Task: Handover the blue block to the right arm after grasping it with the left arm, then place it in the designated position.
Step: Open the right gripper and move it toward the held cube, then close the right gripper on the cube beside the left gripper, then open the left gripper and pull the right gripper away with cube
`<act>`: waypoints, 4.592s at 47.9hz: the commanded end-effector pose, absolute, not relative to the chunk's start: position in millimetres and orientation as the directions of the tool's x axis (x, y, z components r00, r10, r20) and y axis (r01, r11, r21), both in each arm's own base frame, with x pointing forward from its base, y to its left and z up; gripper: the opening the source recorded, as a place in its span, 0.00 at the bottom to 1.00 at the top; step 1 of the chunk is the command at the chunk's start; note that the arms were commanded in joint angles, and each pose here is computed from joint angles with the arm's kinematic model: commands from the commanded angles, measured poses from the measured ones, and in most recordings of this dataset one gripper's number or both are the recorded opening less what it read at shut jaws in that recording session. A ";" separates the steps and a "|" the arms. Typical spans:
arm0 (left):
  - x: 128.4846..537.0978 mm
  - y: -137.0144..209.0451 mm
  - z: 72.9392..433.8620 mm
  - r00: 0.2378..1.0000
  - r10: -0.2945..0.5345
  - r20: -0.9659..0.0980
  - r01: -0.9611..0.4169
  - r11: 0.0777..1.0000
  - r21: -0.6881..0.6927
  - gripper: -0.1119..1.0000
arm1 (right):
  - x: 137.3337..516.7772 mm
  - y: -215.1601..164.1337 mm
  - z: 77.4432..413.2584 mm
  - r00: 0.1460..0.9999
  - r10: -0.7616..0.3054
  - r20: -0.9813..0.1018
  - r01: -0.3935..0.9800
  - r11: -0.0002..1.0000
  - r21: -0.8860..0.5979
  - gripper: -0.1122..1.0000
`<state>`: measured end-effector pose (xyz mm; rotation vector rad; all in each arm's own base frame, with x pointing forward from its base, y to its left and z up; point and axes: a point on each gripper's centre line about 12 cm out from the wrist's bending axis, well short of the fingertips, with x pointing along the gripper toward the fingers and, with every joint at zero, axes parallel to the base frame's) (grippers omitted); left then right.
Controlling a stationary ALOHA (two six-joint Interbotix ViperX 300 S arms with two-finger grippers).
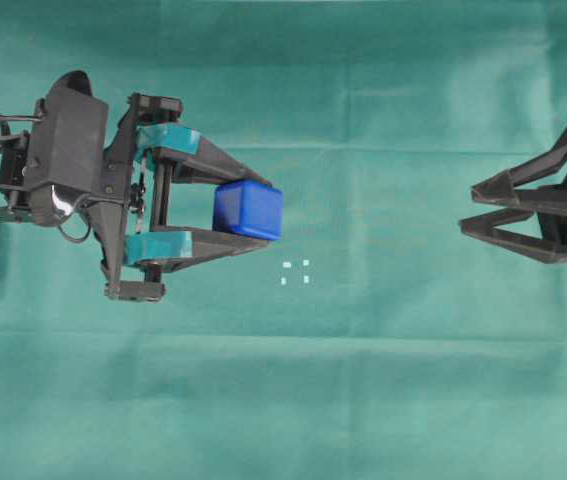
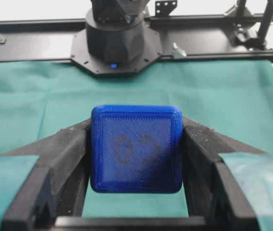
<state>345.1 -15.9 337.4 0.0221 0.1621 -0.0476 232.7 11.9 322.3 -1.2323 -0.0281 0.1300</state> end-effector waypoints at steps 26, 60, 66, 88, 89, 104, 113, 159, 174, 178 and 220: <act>345.2 -15.9 348.8 0.990 -0.046 -0.130 0.048 0.999 0.015 0.52 | 234.2 13.3 333.9 0.992 0.123 -0.018 -0.058 0.325 -0.944 0.93; 345.0 -16.4 348.2 0.990 -0.047 -0.132 0.050 0.999 0.015 0.52 | 241.3 15.6 334.9 0.990 0.142 -0.020 -0.066 0.326 -0.943 0.93; 345.0 -15.9 348.2 0.990 -0.046 -0.132 0.048 0.999 0.015 0.52 | 250.5 15.8 336.5 0.989 0.144 -0.030 -0.076 0.327 -0.942 0.93; 345.0 -15.9 347.9 0.989 -0.046 -0.138 0.048 0.999 0.014 0.52 | 310.4 15.2 354.2 0.988 0.144 -0.059 -0.103 0.323 -0.941 0.93; 345.0 -15.9 347.9 0.989 -0.046 -0.138 0.048 0.999 0.015 0.52 | 315.3 15.2 355.8 0.988 0.144 -0.059 -0.103 0.321 -0.941 0.93; 345.0 -15.9 347.9 0.989 -0.046 -0.138 0.048 0.999 0.015 0.52 | 362.7 15.1 357.2 0.986 0.147 -0.083 -0.125 0.303 -0.945 0.93; 345.0 -15.9 347.7 0.989 -0.046 -0.139 0.048 0.999 0.015 0.52 | 387.5 15.3 358.5 0.985 0.151 -0.085 -0.126 0.284 -0.950 0.93; 344.8 -15.9 346.1 0.987 -0.046 -0.153 0.048 0.999 0.015 0.52 | 423.1 8.1 357.2 0.988 0.092 -0.124 -0.143 0.247 -0.958 0.65; 344.1 -16.4 347.2 0.988 -0.047 -0.150 0.050 0.999 0.015 0.52 | 422.1 7.3 356.0 0.988 0.085 -0.131 -0.148 0.250 -0.957 0.56; 343.9 -15.8 348.3 0.988 -0.046 -0.147 0.048 0.999 0.015 0.52 | 422.0 6.4 355.3 0.988 0.078 -0.137 -0.152 0.251 -0.956 0.56; 344.1 -15.9 349.3 0.989 -0.046 -0.142 0.048 0.999 0.015 0.96 | 421.7 9.7 353.6 0.986 0.082 -0.143 -0.160 0.251 -0.955 0.56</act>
